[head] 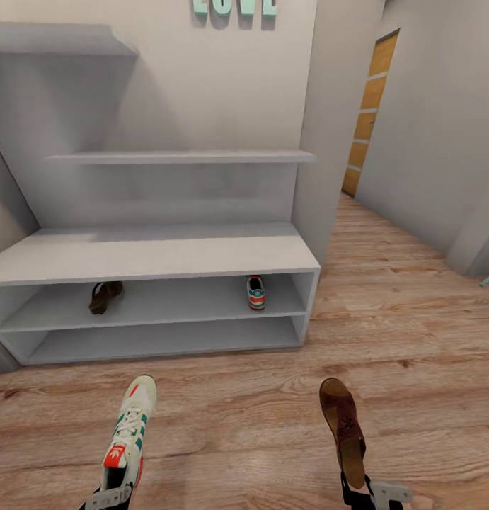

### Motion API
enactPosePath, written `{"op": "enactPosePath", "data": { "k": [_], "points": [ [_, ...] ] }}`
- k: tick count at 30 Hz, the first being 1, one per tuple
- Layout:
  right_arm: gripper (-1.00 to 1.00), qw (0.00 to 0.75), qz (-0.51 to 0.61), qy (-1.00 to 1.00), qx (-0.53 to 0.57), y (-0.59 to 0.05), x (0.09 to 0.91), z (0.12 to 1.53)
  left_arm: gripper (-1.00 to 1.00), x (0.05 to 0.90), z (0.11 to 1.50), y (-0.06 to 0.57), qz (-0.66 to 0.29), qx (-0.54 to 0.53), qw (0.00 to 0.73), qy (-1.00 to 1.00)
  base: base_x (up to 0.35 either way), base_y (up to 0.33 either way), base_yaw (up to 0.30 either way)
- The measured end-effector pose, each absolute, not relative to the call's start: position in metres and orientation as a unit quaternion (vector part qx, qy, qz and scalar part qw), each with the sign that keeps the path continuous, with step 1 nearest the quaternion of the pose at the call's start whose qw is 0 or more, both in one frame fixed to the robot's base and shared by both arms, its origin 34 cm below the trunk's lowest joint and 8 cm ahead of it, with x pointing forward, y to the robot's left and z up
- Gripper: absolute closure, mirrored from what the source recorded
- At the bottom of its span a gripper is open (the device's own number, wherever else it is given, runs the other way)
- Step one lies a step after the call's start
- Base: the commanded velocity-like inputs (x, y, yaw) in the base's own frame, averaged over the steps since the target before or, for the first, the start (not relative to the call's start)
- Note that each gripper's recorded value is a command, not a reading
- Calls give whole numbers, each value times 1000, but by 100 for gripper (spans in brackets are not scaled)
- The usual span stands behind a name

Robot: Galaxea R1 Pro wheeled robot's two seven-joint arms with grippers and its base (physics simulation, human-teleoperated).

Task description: Pick up the two gym shoes and the two sandals from the corridor floor and place them onto the hallstand (shoe rack) in the corridor, making sure they are on the rack and not on the floor. Arrange them so the two gym shoes are next to each other and the two sandals are next to each other.

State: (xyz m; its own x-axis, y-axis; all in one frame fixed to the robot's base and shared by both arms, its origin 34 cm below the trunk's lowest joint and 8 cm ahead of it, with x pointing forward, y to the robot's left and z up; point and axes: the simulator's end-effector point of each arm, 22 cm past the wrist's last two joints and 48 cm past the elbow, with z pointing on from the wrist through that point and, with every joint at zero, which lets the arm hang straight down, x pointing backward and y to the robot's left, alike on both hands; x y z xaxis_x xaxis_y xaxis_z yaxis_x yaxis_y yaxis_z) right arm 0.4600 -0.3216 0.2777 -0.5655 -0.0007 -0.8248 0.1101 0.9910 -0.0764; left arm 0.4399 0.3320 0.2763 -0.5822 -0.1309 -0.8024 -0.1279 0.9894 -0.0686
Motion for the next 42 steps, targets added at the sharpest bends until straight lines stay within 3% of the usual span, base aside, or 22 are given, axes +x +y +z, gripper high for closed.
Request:
{"op": "enactPosePath", "data": {
  "k": [7, 14, 20, 26, 42],
  "points": [
    [100, 465, -66, 882, 32, -330, 459, 278, 100, 439, 268, 330, -5, -78, 434, 898, 0, 0, 0],
    [100, 465, -101, 879, 21, -381, 459, 286, 100, 506, 274, 320, -29, -86, 403, 911, 0, 0, 0],
    [100, 466, -182, 861, 91, -492, 443, 310, 100, 606, 314, 300, -50, -54, 380, 922, 0, 0, 0],
    [100, 432, -213, 869, 117, -541, 428, 315, 100, 650, 340, 287, -57, -39, 346, 936, 0, 0, 0],
    [100, 415, -202, 878, 127, -528, 430, 307, 100, 697, 392, 296, -52, -38, 351, 934, 0, 0, 0]
  ]
}}
